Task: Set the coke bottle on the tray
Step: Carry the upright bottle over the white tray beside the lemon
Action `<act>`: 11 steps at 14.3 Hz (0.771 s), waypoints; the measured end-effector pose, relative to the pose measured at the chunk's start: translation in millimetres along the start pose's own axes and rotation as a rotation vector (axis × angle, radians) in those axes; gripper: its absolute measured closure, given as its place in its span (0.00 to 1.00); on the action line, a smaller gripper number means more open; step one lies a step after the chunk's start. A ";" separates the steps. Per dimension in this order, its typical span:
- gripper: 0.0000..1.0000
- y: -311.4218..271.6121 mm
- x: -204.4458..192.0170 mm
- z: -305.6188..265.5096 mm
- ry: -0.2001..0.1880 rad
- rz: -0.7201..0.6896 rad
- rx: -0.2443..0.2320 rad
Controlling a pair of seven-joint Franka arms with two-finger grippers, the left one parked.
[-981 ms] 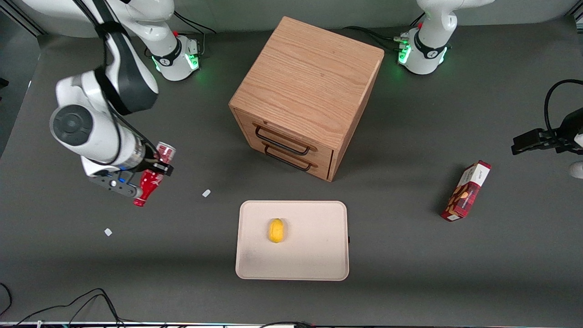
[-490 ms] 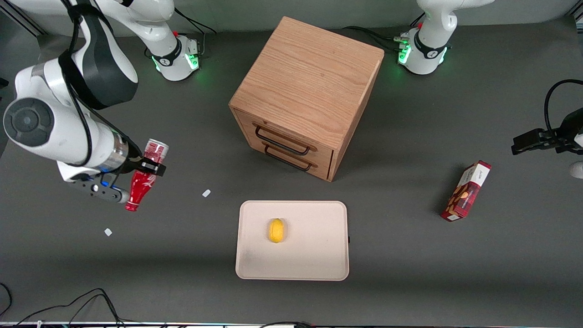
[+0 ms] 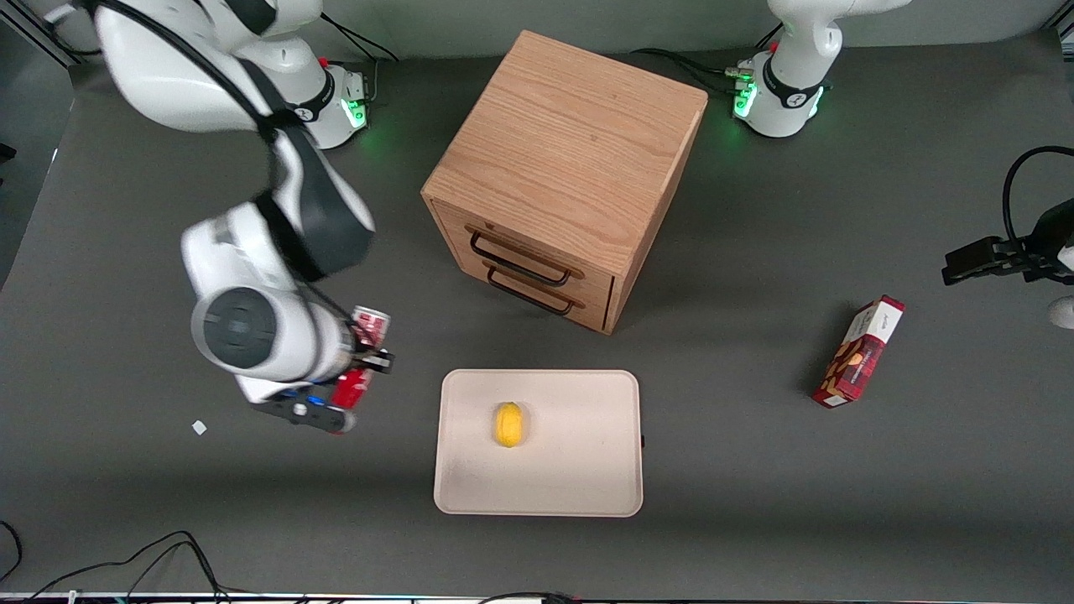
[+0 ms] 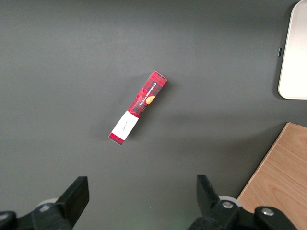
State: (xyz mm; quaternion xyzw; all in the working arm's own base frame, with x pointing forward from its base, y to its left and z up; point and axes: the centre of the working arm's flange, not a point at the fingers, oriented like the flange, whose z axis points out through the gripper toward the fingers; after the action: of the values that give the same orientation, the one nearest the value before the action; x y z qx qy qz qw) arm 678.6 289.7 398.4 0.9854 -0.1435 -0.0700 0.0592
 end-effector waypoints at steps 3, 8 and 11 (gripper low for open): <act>0.46 -36.9 13.1 43.4 0.049 -0.008 0.051; 0.46 -63.6 36.0 105.8 0.131 -0.011 0.113; 0.46 -74.7 36.6 121.9 0.163 -0.057 0.119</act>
State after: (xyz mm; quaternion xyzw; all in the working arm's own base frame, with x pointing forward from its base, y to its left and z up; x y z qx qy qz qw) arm 714.9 338.4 263.9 0.9933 -0.1139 0.0172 0.0101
